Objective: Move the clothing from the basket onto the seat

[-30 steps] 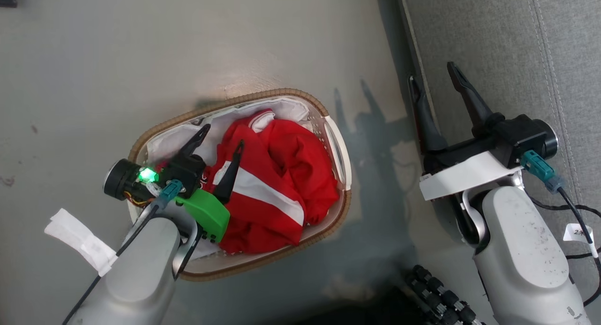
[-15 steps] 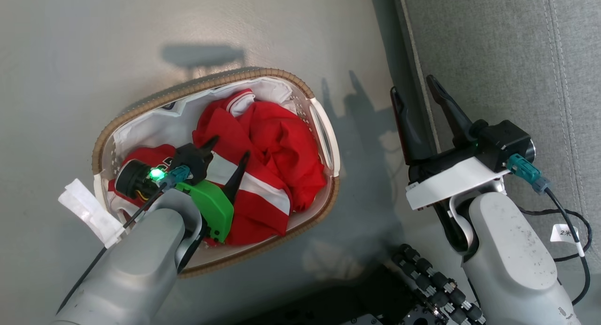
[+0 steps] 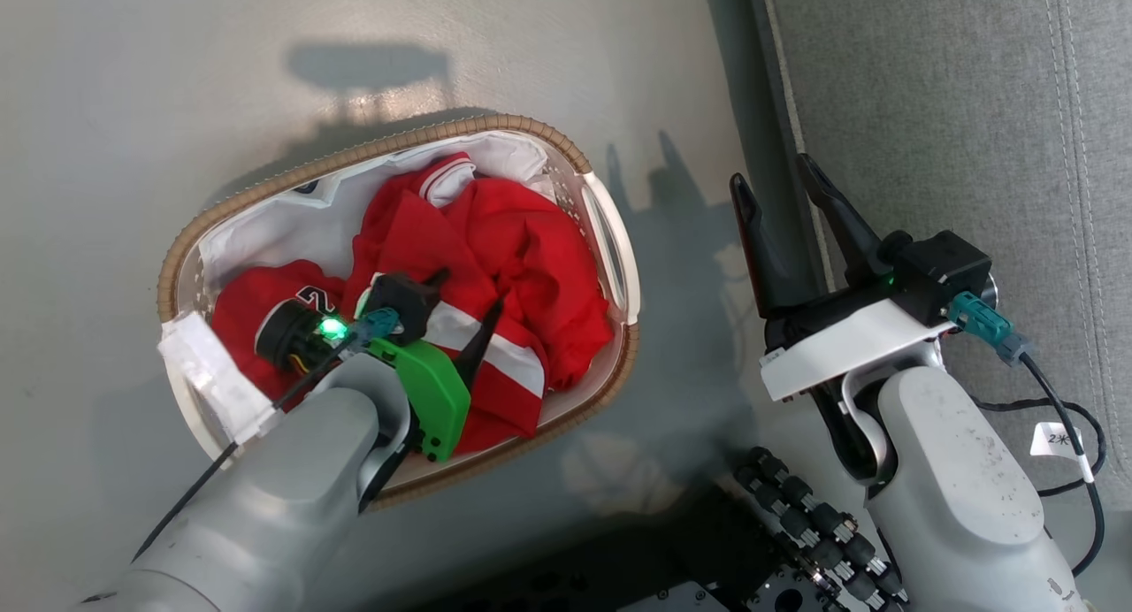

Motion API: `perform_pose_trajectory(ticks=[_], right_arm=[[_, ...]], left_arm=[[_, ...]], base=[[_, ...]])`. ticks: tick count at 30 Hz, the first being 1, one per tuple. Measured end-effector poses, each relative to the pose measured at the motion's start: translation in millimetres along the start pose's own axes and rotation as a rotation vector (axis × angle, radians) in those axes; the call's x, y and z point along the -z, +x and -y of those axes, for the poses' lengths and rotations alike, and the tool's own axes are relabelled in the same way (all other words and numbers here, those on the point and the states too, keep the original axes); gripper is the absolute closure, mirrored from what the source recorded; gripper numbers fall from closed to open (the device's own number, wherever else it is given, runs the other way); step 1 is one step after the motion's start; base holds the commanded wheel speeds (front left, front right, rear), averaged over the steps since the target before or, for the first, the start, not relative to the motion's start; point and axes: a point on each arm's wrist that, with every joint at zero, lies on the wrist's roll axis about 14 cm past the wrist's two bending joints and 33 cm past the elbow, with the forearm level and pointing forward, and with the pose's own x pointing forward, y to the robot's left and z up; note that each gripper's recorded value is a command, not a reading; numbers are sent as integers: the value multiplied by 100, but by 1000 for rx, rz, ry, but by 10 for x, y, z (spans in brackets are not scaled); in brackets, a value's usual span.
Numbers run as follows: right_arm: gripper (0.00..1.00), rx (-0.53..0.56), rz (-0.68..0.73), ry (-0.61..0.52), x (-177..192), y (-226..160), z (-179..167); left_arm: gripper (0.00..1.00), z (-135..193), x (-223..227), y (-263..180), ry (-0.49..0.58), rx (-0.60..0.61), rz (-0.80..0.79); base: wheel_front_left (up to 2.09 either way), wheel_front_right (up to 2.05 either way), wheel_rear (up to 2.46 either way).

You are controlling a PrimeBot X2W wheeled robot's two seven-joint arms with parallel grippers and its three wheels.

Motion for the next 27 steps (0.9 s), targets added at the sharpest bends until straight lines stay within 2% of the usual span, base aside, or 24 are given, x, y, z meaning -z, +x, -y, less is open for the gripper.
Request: perform_pose_trajectory(ticks=[13,20,27], right_arm=[[0,5,-21,3,75,-4,17],[0,9,-16,-3,44,-22,31],[0,4,-24,-7,75,-25,13]], left_arm=[[0,89,317,0,93,35,-150],[0,160,547,-76,211,71,-273],[0,63,645,-142,338,73,-317]], base=[[0,0,0],[0,0,0],[0,0,0]])
